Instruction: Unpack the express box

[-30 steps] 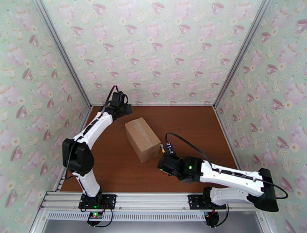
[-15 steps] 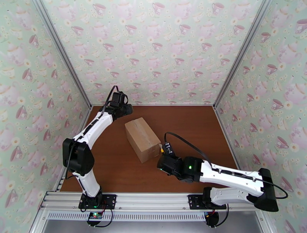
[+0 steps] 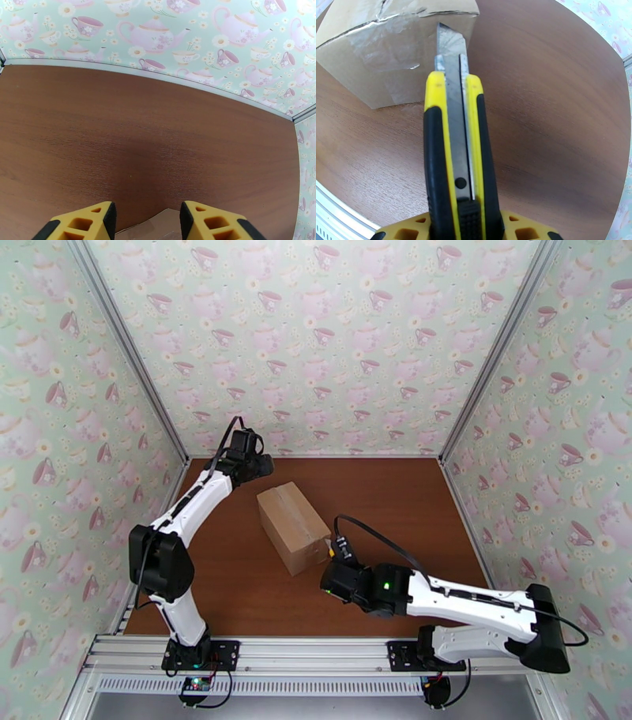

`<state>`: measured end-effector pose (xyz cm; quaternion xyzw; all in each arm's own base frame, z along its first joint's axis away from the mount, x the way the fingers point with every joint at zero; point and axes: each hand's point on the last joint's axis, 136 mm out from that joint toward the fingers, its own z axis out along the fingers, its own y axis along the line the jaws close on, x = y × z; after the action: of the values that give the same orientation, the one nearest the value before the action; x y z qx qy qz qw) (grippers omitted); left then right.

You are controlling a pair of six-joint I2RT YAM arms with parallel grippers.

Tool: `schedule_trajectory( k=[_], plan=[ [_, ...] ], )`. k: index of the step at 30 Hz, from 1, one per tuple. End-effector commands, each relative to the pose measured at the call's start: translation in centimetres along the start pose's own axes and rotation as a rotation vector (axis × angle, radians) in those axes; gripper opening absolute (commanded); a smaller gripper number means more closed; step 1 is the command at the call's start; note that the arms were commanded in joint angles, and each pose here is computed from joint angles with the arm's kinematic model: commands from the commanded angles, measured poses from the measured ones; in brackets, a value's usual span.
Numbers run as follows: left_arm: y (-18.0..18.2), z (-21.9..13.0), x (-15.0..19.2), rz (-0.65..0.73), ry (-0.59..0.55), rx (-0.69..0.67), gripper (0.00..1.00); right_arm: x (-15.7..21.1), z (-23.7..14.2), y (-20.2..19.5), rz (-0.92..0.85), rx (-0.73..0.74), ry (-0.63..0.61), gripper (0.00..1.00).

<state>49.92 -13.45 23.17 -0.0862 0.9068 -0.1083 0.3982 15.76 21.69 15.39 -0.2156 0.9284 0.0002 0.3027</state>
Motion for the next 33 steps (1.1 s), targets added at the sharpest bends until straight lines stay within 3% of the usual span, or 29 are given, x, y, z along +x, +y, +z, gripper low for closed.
schedule_trajectory(
  k=[1,33],
  plan=[
    [0.0,0.1,0.1,0.003,0.002,0.011,0.49,-0.9,-0.6,0.6,0.005,-0.023,-0.030,0.00],
    [0.0,-0.2,0.2,-0.001,0.002,0.013,0.49,-2.1,-1.1,0.6,0.005,0.009,-0.064,0.00]
  ],
)
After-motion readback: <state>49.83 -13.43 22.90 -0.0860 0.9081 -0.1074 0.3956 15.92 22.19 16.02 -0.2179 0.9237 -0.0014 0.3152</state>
